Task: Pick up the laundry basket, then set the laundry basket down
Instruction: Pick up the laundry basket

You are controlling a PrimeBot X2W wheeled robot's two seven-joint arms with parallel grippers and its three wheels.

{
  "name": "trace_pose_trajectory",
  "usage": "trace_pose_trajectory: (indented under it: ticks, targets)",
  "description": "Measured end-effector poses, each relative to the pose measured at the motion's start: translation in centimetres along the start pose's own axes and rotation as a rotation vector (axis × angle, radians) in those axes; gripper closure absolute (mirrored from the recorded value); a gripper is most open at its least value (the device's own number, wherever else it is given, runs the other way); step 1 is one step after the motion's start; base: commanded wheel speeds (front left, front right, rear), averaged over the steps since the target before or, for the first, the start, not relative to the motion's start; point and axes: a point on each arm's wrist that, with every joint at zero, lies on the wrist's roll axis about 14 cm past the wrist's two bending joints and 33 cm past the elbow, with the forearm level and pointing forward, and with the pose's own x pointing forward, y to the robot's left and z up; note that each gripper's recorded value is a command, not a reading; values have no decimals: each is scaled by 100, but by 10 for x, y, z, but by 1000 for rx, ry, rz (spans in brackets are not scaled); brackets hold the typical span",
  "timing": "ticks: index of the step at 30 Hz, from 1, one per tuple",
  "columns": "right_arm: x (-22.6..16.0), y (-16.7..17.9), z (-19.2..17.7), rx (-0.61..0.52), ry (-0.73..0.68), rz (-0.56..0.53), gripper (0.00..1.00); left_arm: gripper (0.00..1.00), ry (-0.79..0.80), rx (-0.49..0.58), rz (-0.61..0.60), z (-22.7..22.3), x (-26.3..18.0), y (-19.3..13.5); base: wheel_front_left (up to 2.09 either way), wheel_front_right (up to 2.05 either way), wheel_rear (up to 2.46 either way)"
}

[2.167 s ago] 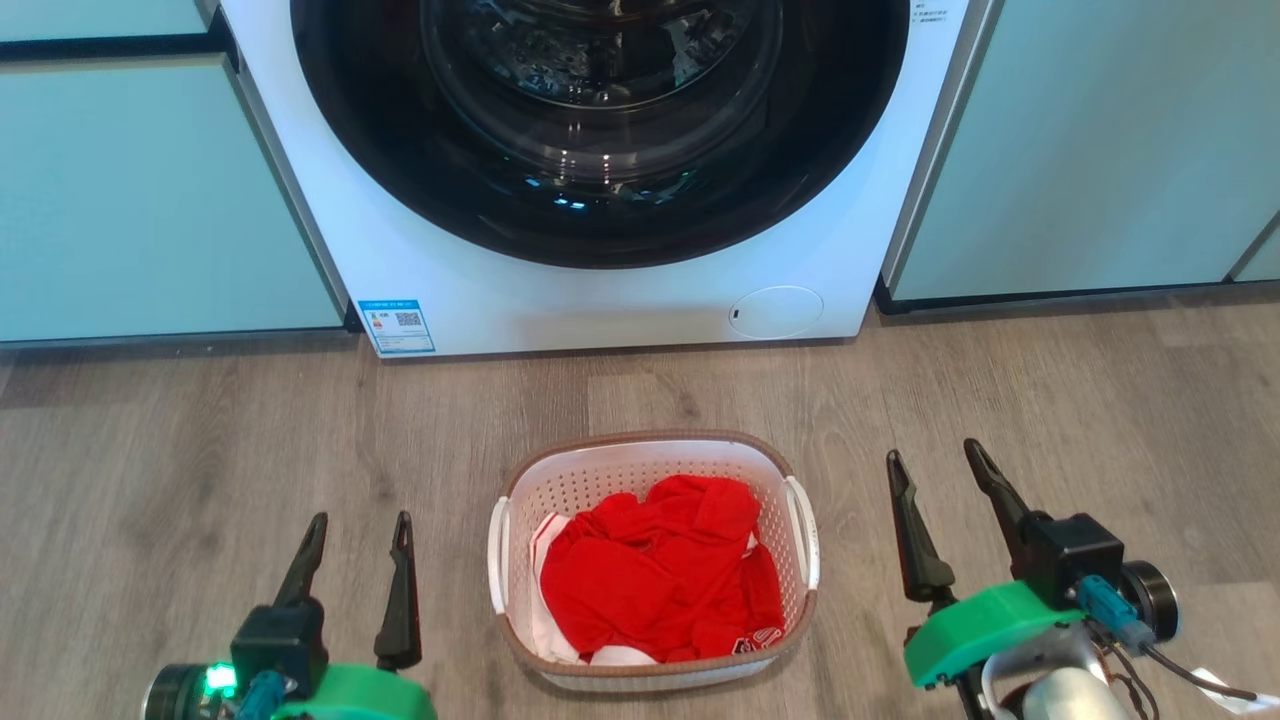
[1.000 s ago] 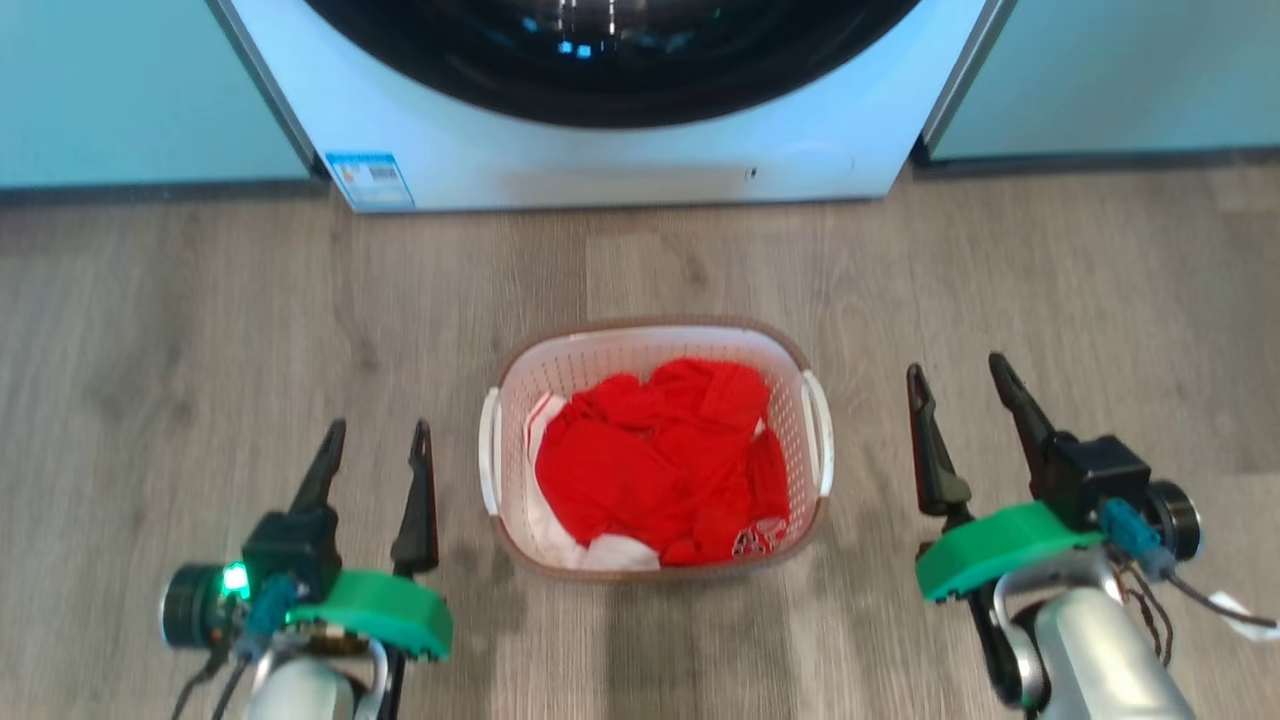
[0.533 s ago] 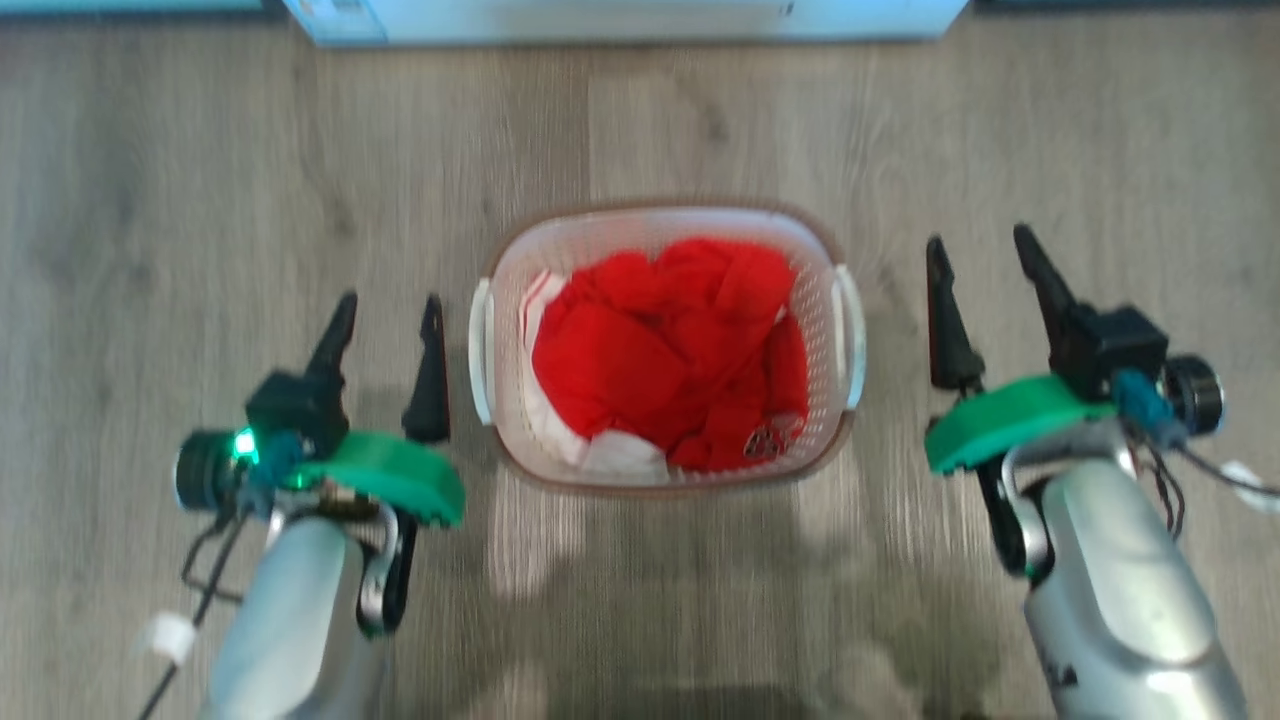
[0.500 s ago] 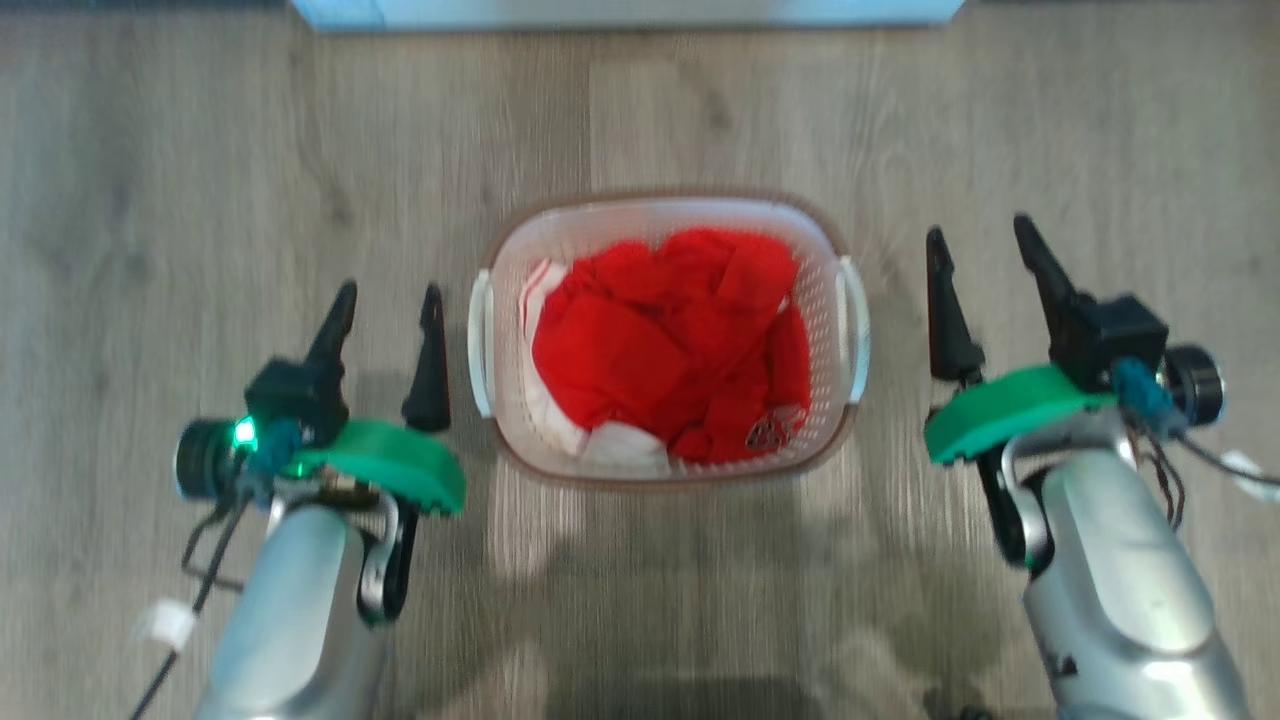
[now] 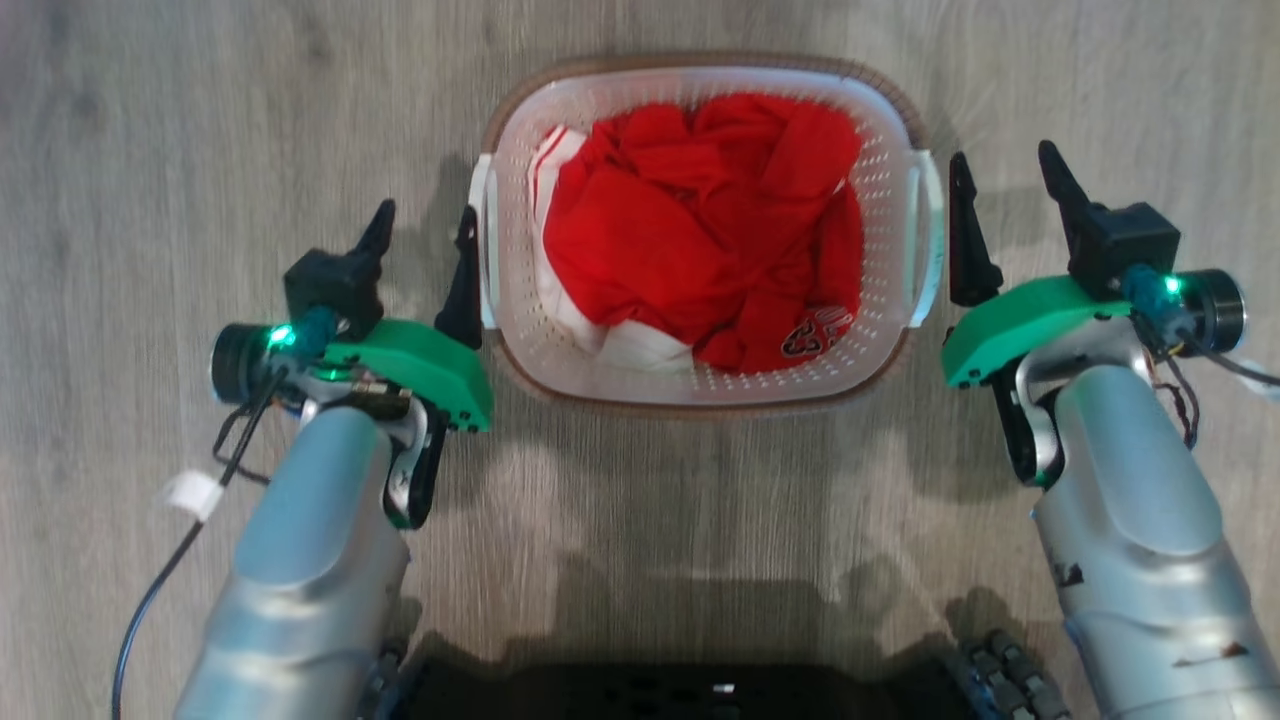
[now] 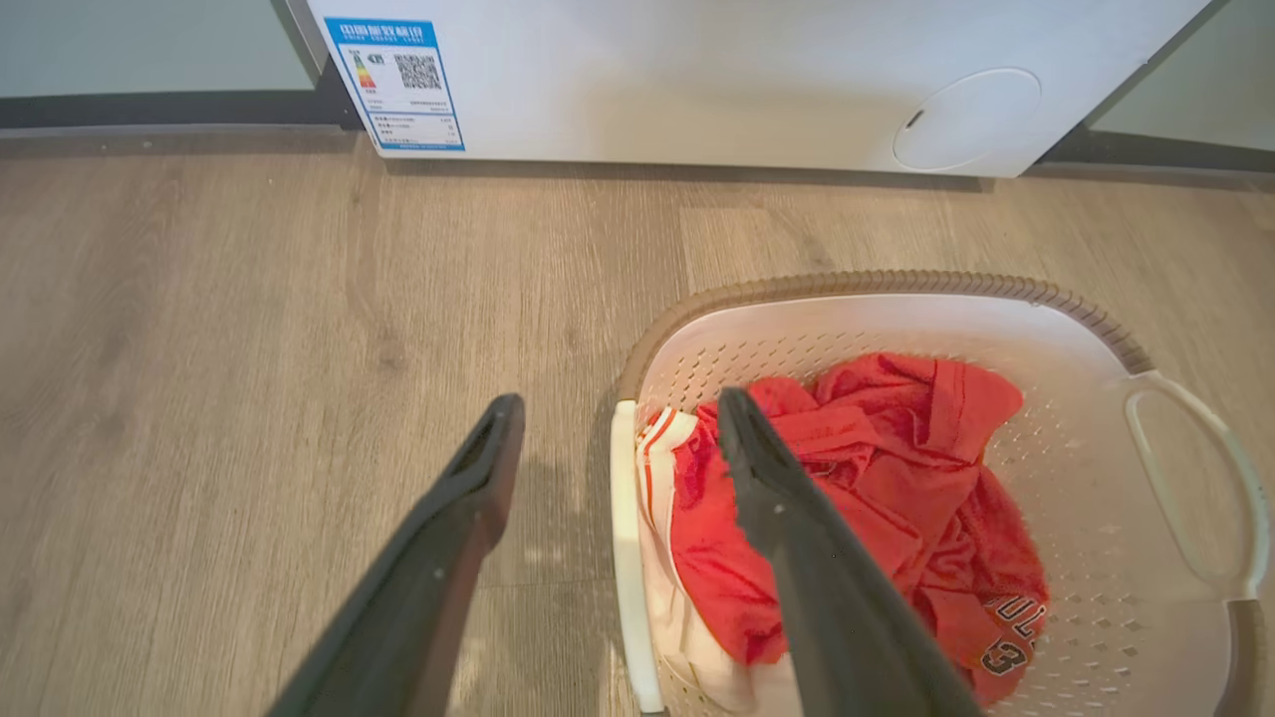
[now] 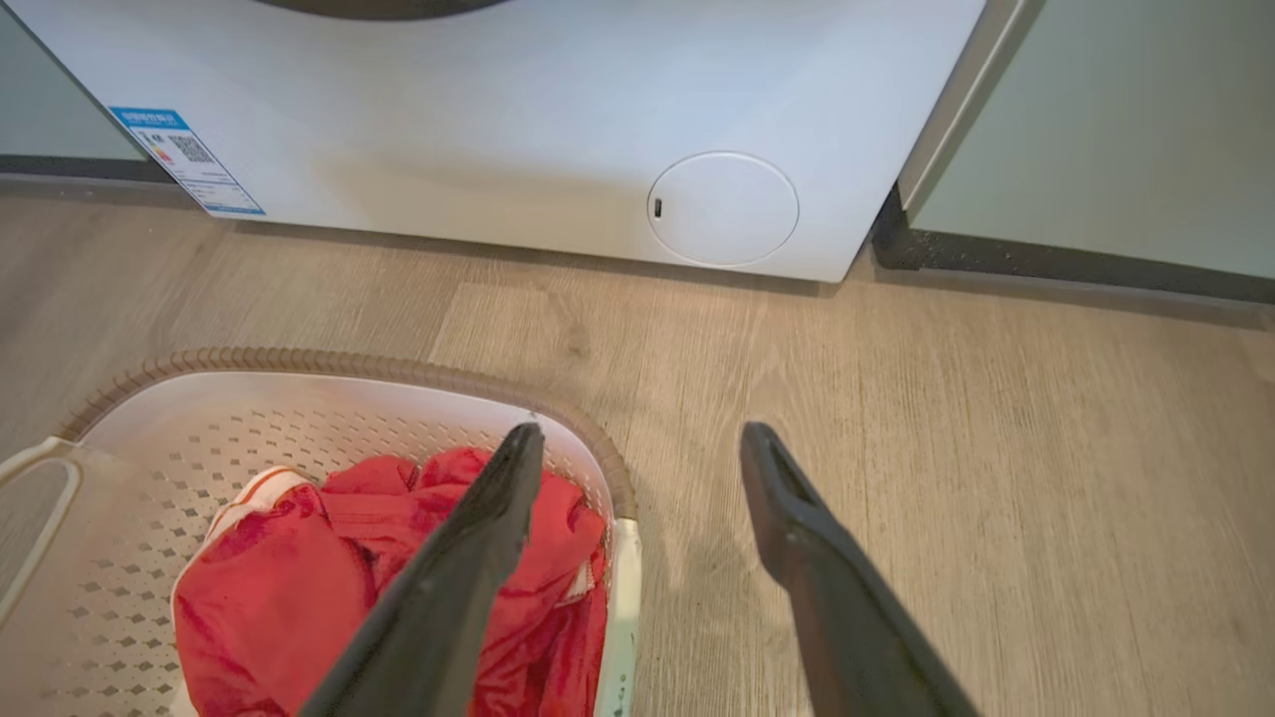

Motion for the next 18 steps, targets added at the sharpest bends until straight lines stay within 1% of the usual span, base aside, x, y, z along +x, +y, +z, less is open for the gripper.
trace_pose_trajectory:
  ticks: [4,10,18]
  targets:
    - [10,-2,-20,10,43,0,0,0,51,-6,2,-17,11,4,0,0,0]
    - [24,-6,-46,20,90,-3,0,0,126,-10,-24,-43,25,4,0,0,0]
    - [31,-4,-74,33,149,3,0,0,214,-8,-26,-71,31,8,0,0,0]
